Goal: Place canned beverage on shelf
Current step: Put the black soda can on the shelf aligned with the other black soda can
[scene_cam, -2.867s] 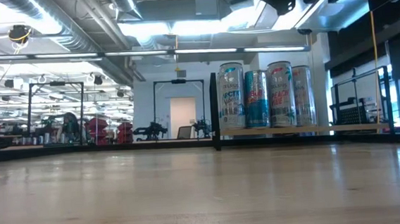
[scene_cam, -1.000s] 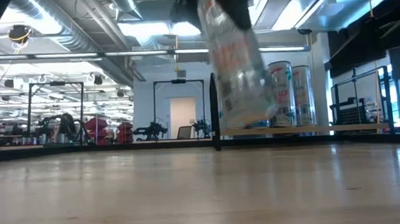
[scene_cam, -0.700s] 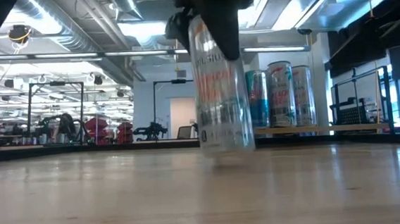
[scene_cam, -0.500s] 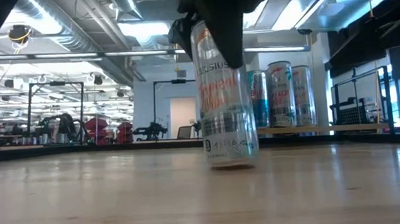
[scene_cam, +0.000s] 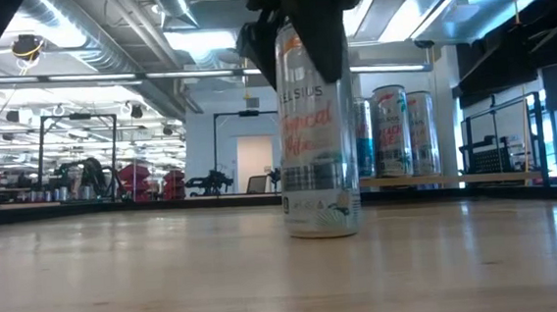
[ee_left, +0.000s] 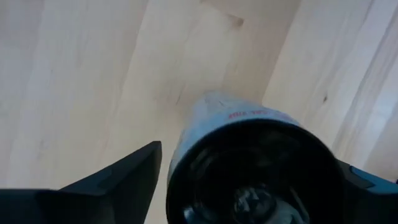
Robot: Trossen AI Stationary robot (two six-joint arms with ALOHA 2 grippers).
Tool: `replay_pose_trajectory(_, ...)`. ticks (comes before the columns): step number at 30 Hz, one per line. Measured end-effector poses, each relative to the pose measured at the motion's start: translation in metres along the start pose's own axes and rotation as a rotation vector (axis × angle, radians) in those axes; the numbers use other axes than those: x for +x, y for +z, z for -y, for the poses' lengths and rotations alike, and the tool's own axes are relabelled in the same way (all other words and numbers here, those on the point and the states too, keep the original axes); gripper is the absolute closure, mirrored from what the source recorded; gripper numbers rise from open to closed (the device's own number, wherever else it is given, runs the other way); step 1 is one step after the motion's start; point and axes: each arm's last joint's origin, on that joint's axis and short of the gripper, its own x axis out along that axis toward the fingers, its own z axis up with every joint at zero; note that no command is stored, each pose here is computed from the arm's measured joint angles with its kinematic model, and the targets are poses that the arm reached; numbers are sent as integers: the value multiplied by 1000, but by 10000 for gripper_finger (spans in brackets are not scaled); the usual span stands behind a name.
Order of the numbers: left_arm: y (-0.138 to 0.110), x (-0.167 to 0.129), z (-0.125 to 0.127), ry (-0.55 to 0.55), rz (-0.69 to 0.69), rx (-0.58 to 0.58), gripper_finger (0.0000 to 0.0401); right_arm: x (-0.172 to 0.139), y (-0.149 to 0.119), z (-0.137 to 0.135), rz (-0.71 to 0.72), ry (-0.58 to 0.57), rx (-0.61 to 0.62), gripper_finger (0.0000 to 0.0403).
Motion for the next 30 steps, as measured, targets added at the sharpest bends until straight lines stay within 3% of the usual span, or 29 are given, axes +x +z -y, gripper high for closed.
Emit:
replay_pose_trajectory(10,-2,-58,6,8,106,52,77,0,3,-1,25,6,7,68)
replay_pose_trajectory(17,-46,-86,21,323,186,153,77,3,6,-3,61,12,27,68)
replay_pose_trajectory(24,-83,-87,56,352,233,249,83,21,1,-11,105,-40,-7,68)
replay_pose_trajectory(30,-114,-83,58,414,272,248,92,38,1,-18,190,-49,-32,68)
